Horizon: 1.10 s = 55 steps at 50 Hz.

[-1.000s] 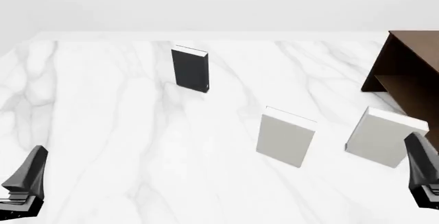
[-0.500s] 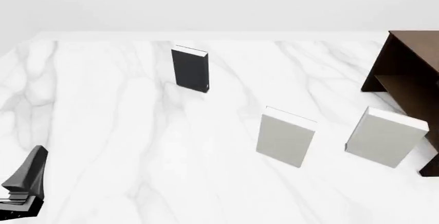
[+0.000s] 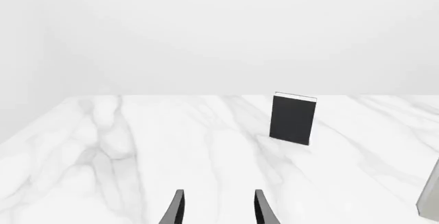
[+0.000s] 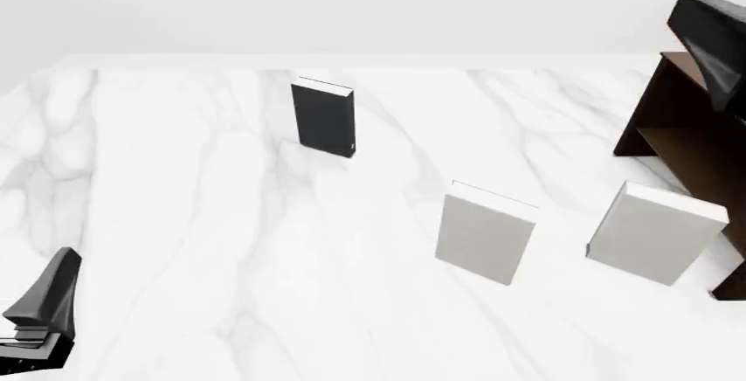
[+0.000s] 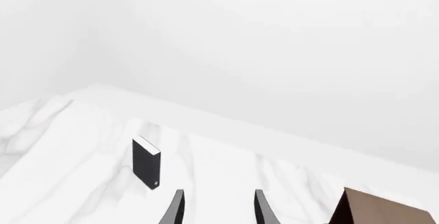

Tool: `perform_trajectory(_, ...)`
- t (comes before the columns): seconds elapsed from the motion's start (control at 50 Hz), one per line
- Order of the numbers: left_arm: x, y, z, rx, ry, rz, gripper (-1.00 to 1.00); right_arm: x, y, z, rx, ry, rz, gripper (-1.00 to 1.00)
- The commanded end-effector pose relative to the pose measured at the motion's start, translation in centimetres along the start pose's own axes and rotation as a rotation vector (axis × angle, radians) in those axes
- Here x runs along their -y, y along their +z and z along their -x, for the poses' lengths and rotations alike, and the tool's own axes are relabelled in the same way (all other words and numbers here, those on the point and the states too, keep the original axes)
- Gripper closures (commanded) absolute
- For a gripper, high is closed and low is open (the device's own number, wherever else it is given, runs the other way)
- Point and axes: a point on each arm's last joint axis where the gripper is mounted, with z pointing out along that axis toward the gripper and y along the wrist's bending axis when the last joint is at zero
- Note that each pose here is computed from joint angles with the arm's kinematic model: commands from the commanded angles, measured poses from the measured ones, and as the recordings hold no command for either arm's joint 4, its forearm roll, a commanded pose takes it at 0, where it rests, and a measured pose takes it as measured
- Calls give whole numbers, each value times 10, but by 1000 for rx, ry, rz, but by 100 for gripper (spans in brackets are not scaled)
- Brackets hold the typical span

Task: Pick up the book on the left and place it on top of the shelf.

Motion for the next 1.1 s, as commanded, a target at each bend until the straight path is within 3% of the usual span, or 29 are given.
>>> perform_trajectory(0.02, 0, 0, 0, 0, 0, 0, -100, -6, 38, 12, -13, -44, 54, -100)
perform_trajectory(0.4, 0, 0, 0, 0, 0, 0, -100, -15, 79, 10, -65, -33, 93, -100)
perform_trajectory(0.74, 0, 0, 0, 0, 0, 0, -100, -20, 114, -13, -120, -17, 96, -100)
perform_trajectory(1.1, 0, 0, 0, 0, 0, 0, -100, -30, 152, -27, -165, -43, 122, -100)
